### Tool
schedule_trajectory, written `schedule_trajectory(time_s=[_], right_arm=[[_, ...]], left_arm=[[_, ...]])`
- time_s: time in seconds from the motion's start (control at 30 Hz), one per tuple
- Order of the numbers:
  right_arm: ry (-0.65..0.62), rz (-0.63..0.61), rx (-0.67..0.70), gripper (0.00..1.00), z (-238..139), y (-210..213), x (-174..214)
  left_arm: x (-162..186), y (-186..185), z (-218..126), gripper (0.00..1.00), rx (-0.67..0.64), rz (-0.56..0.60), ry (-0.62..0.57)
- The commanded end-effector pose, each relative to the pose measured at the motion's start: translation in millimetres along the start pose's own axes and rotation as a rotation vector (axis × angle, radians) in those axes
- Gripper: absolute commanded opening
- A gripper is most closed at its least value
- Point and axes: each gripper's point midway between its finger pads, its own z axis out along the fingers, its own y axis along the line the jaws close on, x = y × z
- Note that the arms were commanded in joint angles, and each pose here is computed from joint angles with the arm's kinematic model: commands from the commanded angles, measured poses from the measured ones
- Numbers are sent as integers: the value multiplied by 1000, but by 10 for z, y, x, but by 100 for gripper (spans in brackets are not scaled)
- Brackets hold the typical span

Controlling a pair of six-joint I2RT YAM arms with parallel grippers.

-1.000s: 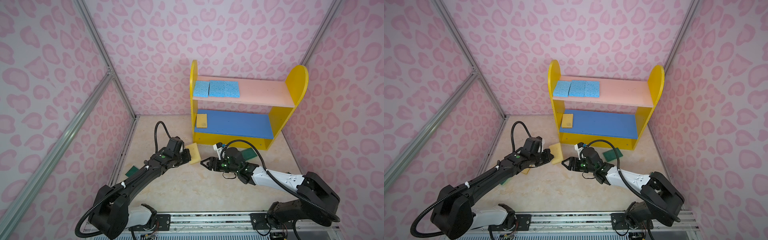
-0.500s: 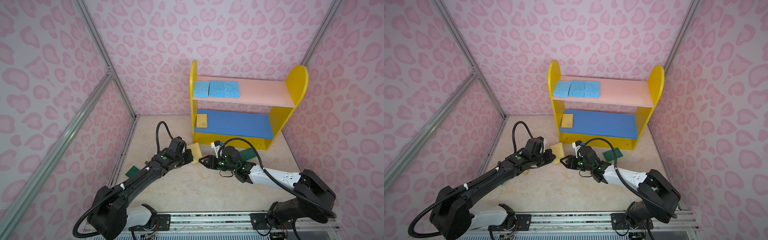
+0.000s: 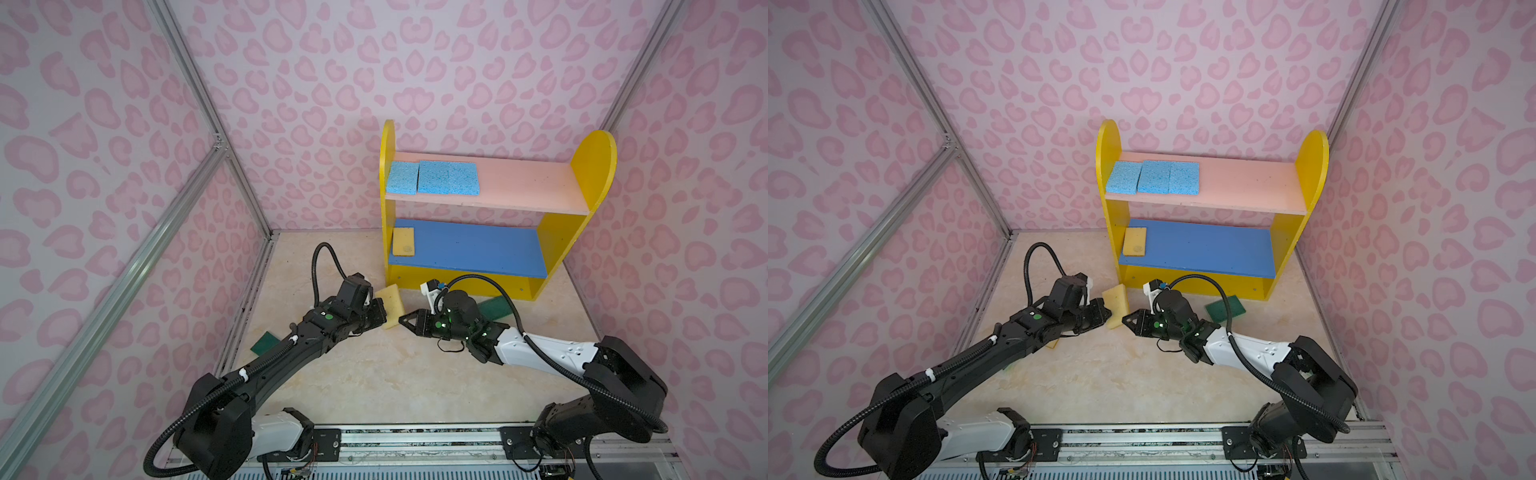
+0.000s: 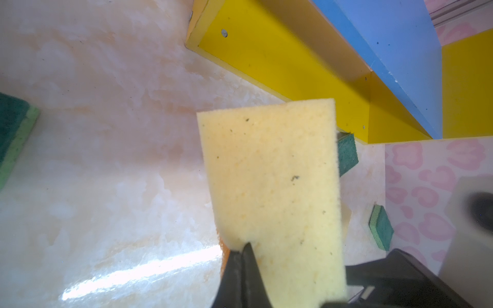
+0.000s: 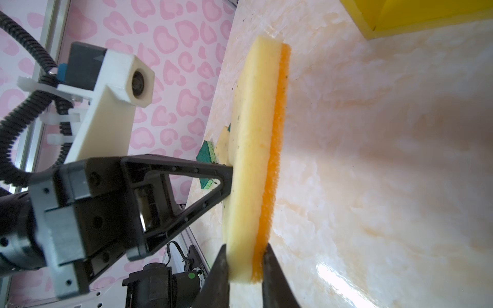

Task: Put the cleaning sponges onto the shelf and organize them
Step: 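Lift the yellow sponge with the left gripper toward the approaching right gripper, then close the right gripper on the yellow sponge and open the left gripper, then carry the yellow sponge with the right gripper onto the blue lower shelf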

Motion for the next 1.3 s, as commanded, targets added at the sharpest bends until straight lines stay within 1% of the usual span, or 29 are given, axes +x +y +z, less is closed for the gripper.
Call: schedule_trajectory(time_s=[0.0,0.03,0.07,0.13,0.17,0.2,0.23,0.3,0.53,0.9,1.03,1.27], right_arm=[[-3,-5,4,16,-28,-18,-8],[-6,-5,8,16,-46,-26,-18],[-8,-7,17,15,-69,-50,-25],[-14,-10,33,14,-123,-84,-48],[-18,-9,42,14,-151,-111,-60],[-25,-7,44,14,-186,-122,-88],[-31,-5,48,14,-217,-142,-111],[-46,4,61,14,-293,-202,-169],[-120,32,89,13,-568,-365,-495],[-225,53,102,13,-867,-430,-1220],[-240,69,93,13,-874,-430,-1459],[-205,120,113,13,-699,-643,-1846]], left_arm=[[-97,-131,-60,18,51,32,-40],[-107,-134,-74,29,52,36,-47],[-117,-136,-92,45,52,42,-55],[-143,-130,-135,64,45,51,-73],[-158,-118,-157,81,37,57,-84],[-174,-107,-180,95,29,62,-95],[-182,-91,-199,100,20,67,-102],[-204,-68,-235,98,6,79,-120],[-133,112,-223,98,-45,96,-124],[-59,314,-228,98,-94,132,-133],[-50,367,-217,98,-109,137,-124],[-54,441,-230,98,-115,130,-120]])
